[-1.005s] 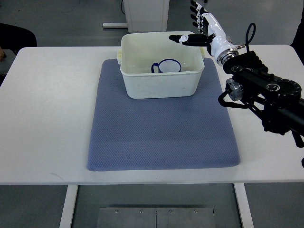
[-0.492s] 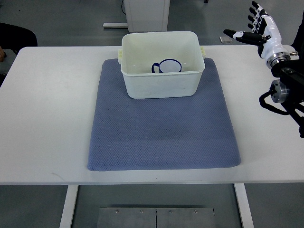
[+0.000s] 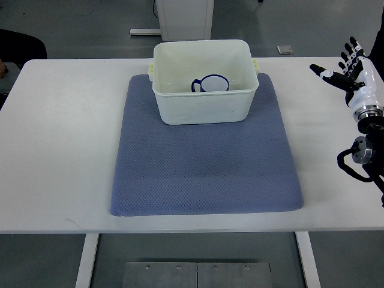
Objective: Place cup in box with right hand
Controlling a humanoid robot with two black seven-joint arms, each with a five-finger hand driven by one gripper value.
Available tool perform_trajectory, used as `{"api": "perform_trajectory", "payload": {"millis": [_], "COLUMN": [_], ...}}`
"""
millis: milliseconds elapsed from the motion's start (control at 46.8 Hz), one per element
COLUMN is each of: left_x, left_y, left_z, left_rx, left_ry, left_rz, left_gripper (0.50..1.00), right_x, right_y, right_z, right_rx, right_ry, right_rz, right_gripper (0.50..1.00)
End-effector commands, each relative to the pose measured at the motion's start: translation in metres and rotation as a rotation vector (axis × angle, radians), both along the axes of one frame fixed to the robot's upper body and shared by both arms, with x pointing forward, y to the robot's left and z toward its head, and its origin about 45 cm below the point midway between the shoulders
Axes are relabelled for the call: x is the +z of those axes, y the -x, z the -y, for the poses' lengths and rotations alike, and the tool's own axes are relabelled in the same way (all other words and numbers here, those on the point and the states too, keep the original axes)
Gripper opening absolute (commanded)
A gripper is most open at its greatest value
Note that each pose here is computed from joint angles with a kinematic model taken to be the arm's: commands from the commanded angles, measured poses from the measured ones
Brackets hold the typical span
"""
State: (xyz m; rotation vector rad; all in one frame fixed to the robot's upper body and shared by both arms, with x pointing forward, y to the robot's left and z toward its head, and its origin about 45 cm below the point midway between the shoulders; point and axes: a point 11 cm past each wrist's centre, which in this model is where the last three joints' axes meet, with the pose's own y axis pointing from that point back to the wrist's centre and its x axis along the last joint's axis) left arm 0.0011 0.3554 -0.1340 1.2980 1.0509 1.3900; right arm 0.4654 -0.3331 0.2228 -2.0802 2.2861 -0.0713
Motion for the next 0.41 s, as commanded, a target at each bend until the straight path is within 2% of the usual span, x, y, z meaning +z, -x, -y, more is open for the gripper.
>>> {"api": "perform_trajectory", "payload": {"millis": [0, 385], "left_x": [0.0, 0.0], "left_y": [0.0, 0.0], "left_z": [0.0, 0.0], "left_rx": [0.0, 0.0], "left_ry": [0.0, 0.0], "left_rz": [0.0, 0.0], "left_gripper": [1.0, 1.0], "right_x": [-0.009, -0.032], "right_y": [0.005, 0.017], "right_z": [0.003, 0.003], "right_rx": [-0.007, -0.011], "right_ry": [0.001, -0.008], "right_rz": [-0.019, -0.067], "right_gripper": [1.0, 1.0]}}
